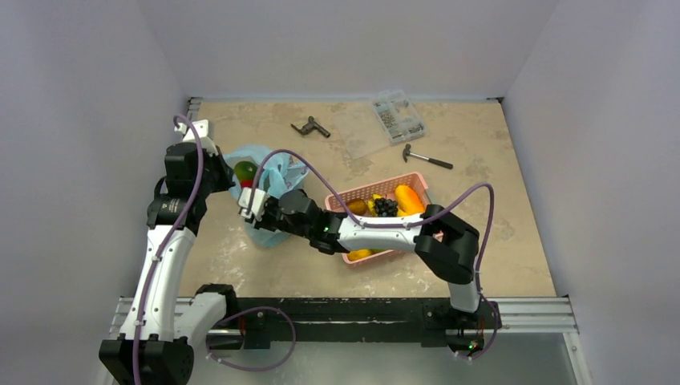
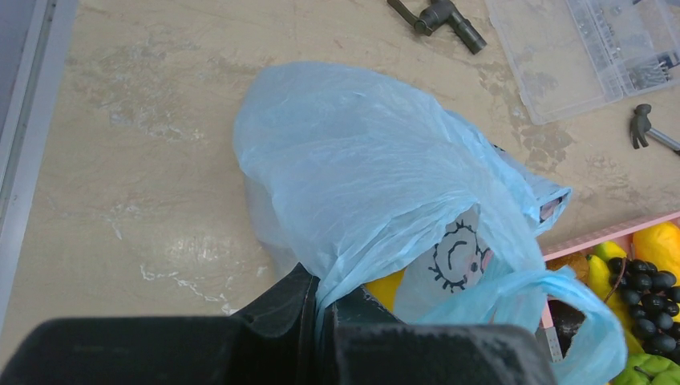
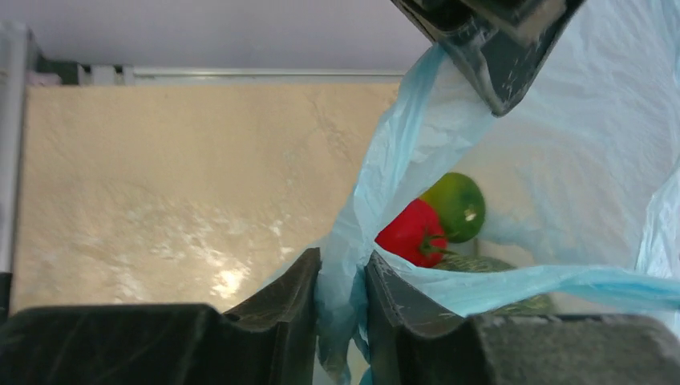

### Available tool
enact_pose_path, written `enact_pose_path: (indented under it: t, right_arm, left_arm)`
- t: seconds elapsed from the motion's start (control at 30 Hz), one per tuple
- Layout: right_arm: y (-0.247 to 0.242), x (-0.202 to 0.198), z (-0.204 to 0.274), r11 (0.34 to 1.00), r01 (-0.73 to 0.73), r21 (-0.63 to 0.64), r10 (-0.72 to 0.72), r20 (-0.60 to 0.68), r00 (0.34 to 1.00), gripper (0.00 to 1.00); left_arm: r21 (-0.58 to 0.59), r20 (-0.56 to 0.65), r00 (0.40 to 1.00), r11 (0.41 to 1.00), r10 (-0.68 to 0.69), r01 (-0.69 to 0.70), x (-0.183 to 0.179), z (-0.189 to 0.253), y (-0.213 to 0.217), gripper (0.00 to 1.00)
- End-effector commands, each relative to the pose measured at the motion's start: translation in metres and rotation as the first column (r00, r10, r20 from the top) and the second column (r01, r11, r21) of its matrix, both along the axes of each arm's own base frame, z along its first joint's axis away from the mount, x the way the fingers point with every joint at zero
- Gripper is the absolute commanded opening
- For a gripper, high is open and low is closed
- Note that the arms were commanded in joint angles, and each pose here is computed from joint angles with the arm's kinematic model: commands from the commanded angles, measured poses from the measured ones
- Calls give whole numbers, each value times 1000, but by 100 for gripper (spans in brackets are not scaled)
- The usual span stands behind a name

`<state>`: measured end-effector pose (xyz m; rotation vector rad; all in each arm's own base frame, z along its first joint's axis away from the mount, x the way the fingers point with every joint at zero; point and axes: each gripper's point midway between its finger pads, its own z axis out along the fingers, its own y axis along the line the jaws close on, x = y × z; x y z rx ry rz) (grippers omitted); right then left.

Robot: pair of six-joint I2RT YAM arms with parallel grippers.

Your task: Take the fake fruits out of the plastic bag

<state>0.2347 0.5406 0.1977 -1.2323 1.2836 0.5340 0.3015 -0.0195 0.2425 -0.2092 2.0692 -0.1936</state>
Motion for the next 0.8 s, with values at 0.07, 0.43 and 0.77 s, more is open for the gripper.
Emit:
enact_pose_path:
  t: [0.07,0.43,0.77]
  right_arm:
    - [28,-60,20,898,-69,434,283,-450,847,22]
    - [2,-40,-12,865,61,497,379,-729,570,72]
    - [-28,-49,10,862,10,507,386,-669,635,93]
  left_arm:
    - [-10,52,998,999,44,-43,4,13,6,0]
    - [23,25,999,999,25,-25,7,1,7,0]
    - [-178,-117,991,983,-66,44,-29,-5,-28,77]
